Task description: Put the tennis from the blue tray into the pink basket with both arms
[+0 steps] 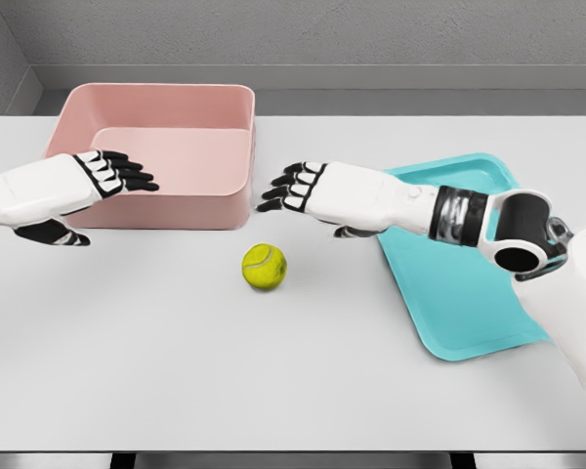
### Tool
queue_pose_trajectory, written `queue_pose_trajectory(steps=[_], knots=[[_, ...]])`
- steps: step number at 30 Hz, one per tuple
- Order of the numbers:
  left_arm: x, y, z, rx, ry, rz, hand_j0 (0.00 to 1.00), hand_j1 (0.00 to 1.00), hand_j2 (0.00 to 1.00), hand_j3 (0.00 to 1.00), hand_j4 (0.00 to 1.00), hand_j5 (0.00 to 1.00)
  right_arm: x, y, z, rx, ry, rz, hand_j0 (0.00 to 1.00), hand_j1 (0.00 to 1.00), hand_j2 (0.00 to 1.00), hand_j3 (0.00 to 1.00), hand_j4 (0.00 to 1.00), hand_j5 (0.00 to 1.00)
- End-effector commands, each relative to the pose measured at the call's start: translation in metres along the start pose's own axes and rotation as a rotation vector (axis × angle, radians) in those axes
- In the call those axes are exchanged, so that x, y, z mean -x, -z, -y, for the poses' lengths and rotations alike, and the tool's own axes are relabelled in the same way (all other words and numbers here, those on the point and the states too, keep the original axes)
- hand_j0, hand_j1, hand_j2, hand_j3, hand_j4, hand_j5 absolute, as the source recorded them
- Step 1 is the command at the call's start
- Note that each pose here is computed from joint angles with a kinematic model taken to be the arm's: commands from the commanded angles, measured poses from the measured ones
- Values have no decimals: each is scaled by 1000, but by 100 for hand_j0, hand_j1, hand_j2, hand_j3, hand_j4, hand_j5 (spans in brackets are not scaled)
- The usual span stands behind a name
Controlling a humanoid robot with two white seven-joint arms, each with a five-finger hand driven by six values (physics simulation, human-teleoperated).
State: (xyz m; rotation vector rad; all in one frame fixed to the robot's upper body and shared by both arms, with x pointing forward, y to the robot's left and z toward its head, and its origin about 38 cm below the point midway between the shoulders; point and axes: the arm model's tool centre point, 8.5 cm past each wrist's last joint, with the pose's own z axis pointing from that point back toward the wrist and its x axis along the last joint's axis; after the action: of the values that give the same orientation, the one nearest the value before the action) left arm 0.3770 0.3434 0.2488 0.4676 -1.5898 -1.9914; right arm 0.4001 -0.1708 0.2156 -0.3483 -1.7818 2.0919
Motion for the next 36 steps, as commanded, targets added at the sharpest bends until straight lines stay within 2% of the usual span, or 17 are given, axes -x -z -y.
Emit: queue_pose_trajectory(steps=[1,2,3,5,8,12,14,15,17,19,25,32,36], knots=[[-1,2,1,-4,-8,5,100,100,100,100,100,100,31,-57,44,128,-58,-157,100,100,100,100,100,100],[-3,5,3,-2,-9,11,100,100,100,100,100,100,38,-92,45,180,-43,-234,100,100,100,100,100,100],[-5,12,5,-7,2,19,100,100,100,100,100,100,42,-125,51,225,-23,-273,100,100,100,100,100,100],[-9,20,7,-9,17,30,100,100,100,100,100,100,43,-177,52,277,58,-288,100,100,100,100,100,100],[-18,45,8,-14,65,62,100,100,100,100,100,100,42,-215,29,298,125,-378,100,100,100,100,100,100],[-38,83,13,2,100,146,100,100,100,100,100,100,35,-215,7,277,182,-373,100,100,100,100,100,100],[-45,93,13,9,111,175,100,100,100,100,100,100,35,-215,6,272,183,-373,100,100,100,100,100,100],[-50,99,13,7,113,190,100,100,100,100,100,100,35,-215,5,279,188,-375,100,100,100,100,100,100],[-58,111,16,11,125,218,100,100,100,100,100,100,31,-201,-8,336,243,-356,100,100,100,100,100,100],[-65,119,14,8,127,243,100,100,100,100,100,100,25,-182,-19,340,283,-317,100,100,100,100,100,100],[-77,134,15,22,138,293,100,100,100,100,100,100,26,-180,-22,349,294,-318,100,100,100,100,100,100],[-82,143,21,40,150,305,100,100,100,100,100,100,28,-181,-24,349,304,-325,100,100,100,100,100,100],[-79,148,33,71,131,300,100,100,100,100,100,100,28,-181,-25,348,306,-325,100,100,100,100,100,100]])
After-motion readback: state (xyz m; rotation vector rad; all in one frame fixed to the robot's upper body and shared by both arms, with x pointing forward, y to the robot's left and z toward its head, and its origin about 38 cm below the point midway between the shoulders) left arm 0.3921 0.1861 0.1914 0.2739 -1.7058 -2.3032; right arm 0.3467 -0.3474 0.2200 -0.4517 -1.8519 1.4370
